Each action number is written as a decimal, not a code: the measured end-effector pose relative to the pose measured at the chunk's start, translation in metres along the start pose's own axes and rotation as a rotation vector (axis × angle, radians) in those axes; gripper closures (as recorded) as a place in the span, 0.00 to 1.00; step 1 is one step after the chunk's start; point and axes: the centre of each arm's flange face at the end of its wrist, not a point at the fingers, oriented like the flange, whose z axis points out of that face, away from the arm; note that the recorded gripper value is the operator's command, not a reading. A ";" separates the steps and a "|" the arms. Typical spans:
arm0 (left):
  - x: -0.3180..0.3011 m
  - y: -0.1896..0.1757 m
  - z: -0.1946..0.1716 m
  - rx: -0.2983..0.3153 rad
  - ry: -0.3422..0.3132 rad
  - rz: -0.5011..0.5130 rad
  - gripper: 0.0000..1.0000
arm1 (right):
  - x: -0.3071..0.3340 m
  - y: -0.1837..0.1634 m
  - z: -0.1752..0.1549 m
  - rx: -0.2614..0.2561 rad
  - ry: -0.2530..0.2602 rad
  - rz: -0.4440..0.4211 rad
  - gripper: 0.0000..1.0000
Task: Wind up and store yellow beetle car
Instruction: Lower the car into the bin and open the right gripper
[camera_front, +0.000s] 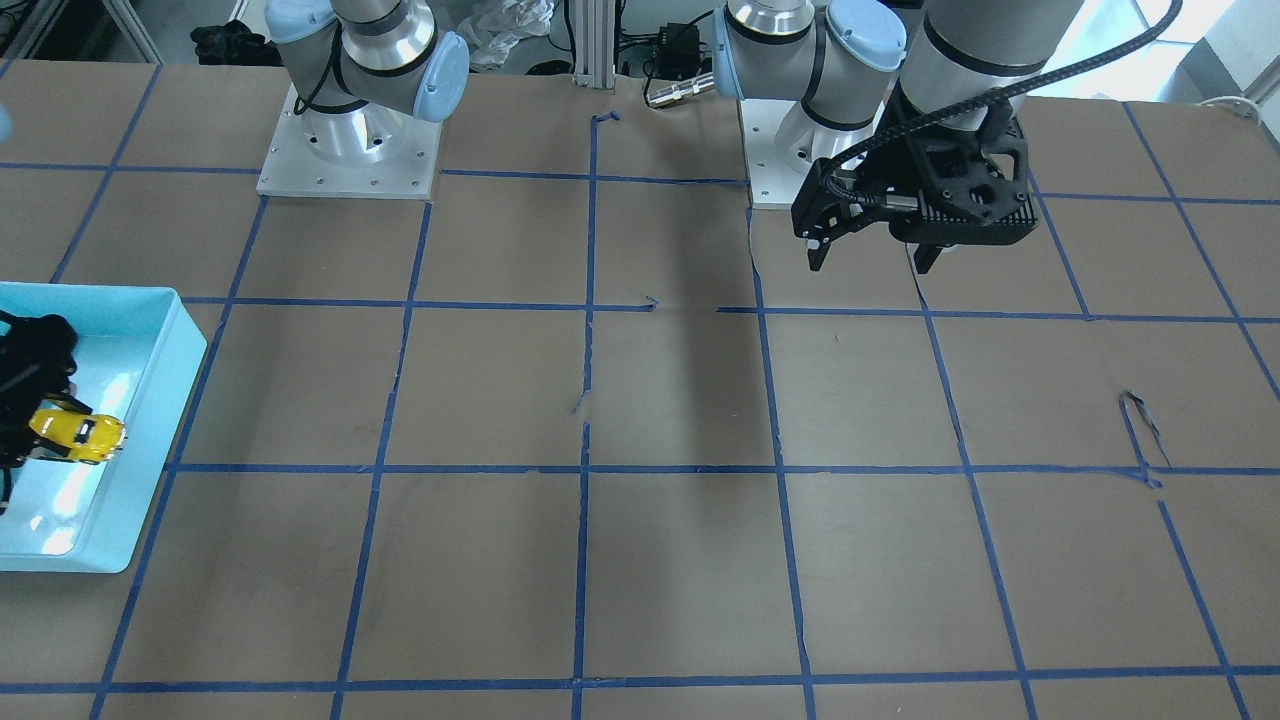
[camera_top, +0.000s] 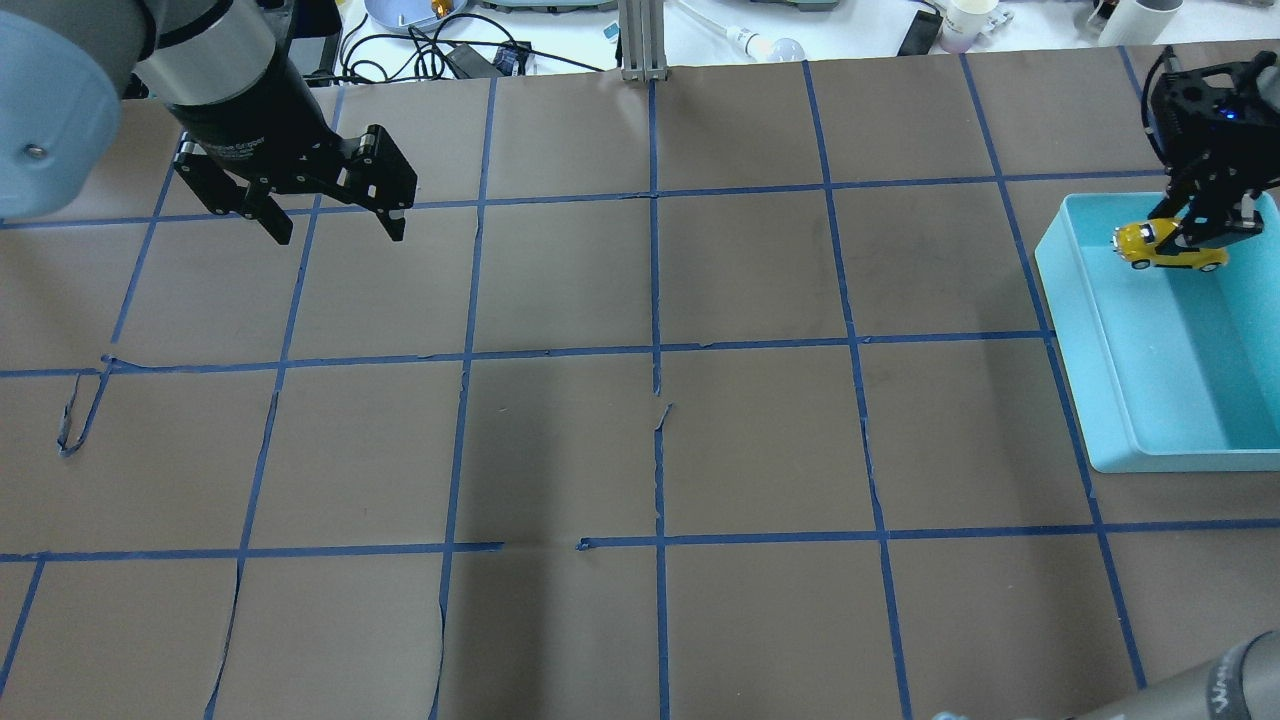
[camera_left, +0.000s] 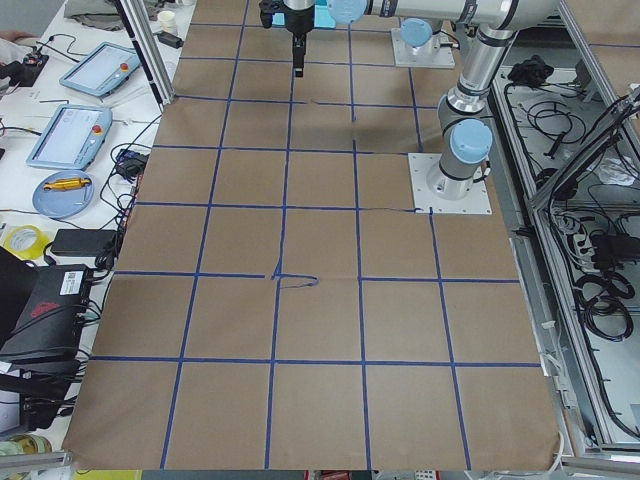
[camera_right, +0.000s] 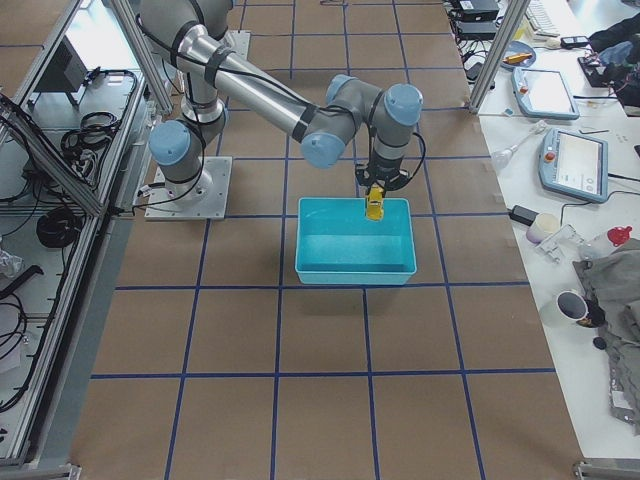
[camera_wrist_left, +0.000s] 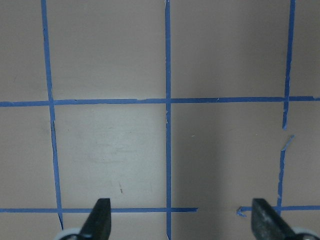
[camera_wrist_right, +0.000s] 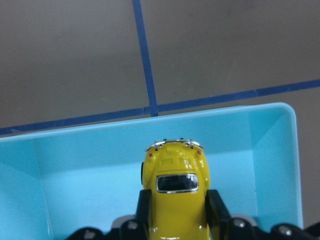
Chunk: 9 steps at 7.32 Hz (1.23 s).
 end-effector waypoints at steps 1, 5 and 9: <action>0.000 0.000 0.000 0.000 0.000 -0.001 0.00 | -0.005 0.025 0.026 0.005 -0.003 -0.003 0.89; -0.001 -0.001 0.002 -0.005 0.001 -0.002 0.00 | -0.017 0.046 0.111 0.016 -0.023 -0.030 0.29; -0.003 -0.001 0.002 -0.004 0.001 -0.004 0.00 | -0.027 0.040 0.083 0.003 -0.006 -0.016 0.00</action>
